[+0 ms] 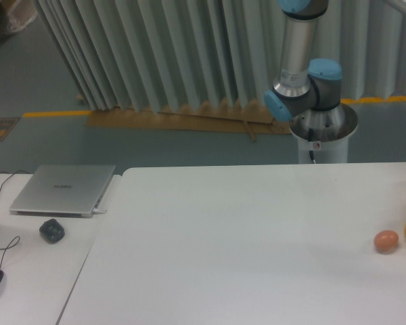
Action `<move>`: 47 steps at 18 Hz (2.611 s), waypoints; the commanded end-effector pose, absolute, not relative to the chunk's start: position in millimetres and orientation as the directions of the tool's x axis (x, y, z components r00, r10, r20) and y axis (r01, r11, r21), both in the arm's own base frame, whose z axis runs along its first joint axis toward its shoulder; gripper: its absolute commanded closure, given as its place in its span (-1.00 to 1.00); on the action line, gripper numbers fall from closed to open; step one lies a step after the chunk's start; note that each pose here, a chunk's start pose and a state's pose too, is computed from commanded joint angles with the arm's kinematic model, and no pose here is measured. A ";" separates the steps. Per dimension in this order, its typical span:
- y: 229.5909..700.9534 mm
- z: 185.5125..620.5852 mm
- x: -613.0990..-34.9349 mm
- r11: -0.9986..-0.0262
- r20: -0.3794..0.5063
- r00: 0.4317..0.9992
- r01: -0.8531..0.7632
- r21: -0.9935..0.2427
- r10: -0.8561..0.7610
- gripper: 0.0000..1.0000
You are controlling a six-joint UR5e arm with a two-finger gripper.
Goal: Place the red pepper on the table
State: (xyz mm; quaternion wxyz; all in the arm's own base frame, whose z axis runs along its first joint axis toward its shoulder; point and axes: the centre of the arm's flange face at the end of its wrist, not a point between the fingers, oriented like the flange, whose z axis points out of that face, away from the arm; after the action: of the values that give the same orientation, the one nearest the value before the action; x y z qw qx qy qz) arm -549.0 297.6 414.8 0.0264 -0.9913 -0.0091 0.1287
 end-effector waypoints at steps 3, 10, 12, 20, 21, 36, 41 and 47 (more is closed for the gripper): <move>243.9 407.4 -581.1 -0.998 -0.240 0.971 -0.001 -0.064 0.015 -1.00; 208.8 348.3 -630.7 -0.990 -0.158 0.987 -0.044 -0.137 -0.022 -1.00; 211.6 342.0 -638.7 -0.990 -0.152 0.988 -0.035 -0.139 -0.013 -1.00; 216.7 343.2 -653.0 -0.987 -0.164 0.986 -0.041 -0.155 -0.015 -1.00; 216.1 346.4 -658.2 -0.987 -0.175 0.985 -0.042 -0.155 -0.015 -1.00; 221.4 294.2 -676.4 -0.989 -0.109 0.993 -0.049 -0.141 -0.034 -1.00; 207.7 291.1 -685.2 -0.989 -0.111 0.994 -0.030 -0.145 -0.014 -1.00; 202.1 306.0 -697.0 -0.989 -0.145 0.989 -0.022 -0.148 0.000 -1.00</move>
State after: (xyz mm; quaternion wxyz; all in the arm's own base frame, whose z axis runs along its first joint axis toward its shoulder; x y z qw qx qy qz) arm -697.0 202.1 306.0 0.0746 -0.9946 0.0054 0.0723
